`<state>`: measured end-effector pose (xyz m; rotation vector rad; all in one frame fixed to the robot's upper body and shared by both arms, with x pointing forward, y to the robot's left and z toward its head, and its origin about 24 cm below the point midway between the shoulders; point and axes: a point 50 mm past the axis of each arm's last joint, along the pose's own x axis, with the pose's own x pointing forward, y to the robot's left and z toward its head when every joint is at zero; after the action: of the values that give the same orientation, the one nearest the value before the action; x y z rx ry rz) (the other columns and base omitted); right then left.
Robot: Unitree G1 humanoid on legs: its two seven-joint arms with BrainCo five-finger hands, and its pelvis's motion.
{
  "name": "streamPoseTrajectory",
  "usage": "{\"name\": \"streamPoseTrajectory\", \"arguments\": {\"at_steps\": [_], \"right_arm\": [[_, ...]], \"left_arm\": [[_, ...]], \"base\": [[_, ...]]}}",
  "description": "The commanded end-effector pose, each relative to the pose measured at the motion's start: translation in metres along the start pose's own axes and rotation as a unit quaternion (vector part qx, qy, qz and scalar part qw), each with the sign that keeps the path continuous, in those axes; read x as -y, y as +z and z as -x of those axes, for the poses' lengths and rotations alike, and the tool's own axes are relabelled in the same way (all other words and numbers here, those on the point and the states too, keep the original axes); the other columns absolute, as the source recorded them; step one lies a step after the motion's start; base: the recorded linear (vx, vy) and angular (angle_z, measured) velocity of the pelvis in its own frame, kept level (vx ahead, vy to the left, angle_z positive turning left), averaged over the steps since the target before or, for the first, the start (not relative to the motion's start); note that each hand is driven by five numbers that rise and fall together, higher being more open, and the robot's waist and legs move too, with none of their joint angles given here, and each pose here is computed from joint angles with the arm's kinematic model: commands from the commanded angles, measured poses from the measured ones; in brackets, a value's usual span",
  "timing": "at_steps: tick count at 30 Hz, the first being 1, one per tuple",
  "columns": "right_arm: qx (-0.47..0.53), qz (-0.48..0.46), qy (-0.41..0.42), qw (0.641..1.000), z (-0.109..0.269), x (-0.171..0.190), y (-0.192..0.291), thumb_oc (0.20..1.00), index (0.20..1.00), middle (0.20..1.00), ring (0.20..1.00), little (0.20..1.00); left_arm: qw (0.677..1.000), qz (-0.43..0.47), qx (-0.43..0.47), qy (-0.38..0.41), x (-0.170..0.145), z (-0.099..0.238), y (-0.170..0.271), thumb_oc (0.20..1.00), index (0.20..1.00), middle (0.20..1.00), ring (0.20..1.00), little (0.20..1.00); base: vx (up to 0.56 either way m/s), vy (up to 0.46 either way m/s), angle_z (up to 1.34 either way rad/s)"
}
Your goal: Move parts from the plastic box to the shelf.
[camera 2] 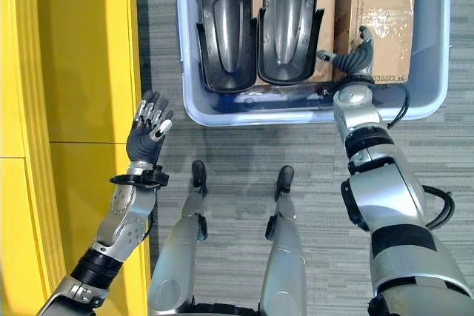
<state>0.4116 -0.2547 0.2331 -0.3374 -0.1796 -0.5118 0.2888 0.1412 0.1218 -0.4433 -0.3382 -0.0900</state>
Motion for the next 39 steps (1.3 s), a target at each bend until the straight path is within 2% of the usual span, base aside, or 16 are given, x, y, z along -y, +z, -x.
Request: {"name": "streamPoseTrajectory", "arguments": {"at_steps": [1, 6, 15, 21, 25, 28, 32, 39], "right_arm": [[0.052, 0.014, 0.004, 0.999, -0.007, 0.003, 0.038, 1.000, 1.000, 1.000, 1.000, 1.000], [0.054, 0.014, 0.001, 0.998, -0.008, 0.002, 0.042, 1.000, 1.000, 1.000, 1.000, 1.000], [0.028, 0.020, -0.045, 0.998, -0.016, 0.034, 0.036, 1.000, 1.000, 1.000, 1.000, 1.000], [0.030, 0.007, -0.047, 0.998, -0.016, 0.034, 0.036, 1.000, 1.000, 1.000, 1.000, 1.000], [0.064, -0.022, -0.046, 0.997, -0.013, 0.029, 0.049, 1.000, 1.000, 1.000, 1.000, 1.000], [0.160, -0.041, -0.046, 0.985, -0.003, 0.025, 0.082, 1.000, 1.000, 1.000, 1.000, 1.000], [0.221, -0.071, -0.048, 0.971, 0.010, 0.022, 0.101, 1.000, 1.000, 1.000, 1.000, 1.000], [0.276, -0.061, -0.056, 0.958, 0.027, 0.016, 0.112, 1.000, 1.000, 1.000, 1.000, 1.000]], "left_arm": [[0.998, -0.006, 0.055, -0.037, 0.009, -0.001, 0.024, 1.000, 1.000, 1.000, 1.000, 1.000], [0.997, -0.003, 0.058, -0.041, 0.013, -0.004, 0.026, 1.000, 1.000, 1.000, 1.000, 1.000], [0.996, -0.002, 0.064, -0.062, 0.024, -0.008, 0.028, 1.000, 1.000, 1.000, 1.000, 1.000], [0.996, 0.000, 0.065, -0.062, 0.025, -0.010, 0.028, 1.000, 1.000, 1.000, 1.000, 1.000], [0.996, 0.004, 0.071, -0.060, 0.025, -0.011, 0.031, 1.000, 1.000, 1.000, 1.000, 1.000], [0.996, 0.002, 0.081, -0.045, 0.021, -0.011, 0.034, 1.000, 1.000, 1.000, 1.000, 1.000], [0.996, 0.002, 0.085, -0.029, 0.016, -0.009, 0.036, 1.000, 1.000, 1.000, 1.000, 1.000], [0.996, -0.002, 0.090, -0.014, 0.011, -0.007, 0.039, 1.000, 1.000, 1.000, 1.000, 1.000]], "base": [[0.03, 0.001, 0.03], [0.02, 0.001, 0.03], [0.02, 0.007, 0.17], [0.01, 0.000, 0.12], [0.01, 0.002, 0.05], [0.00, 0.021, 0.02], [0.00, 0.017, 0.06], [0.00, 0.004, 0.03]]}}
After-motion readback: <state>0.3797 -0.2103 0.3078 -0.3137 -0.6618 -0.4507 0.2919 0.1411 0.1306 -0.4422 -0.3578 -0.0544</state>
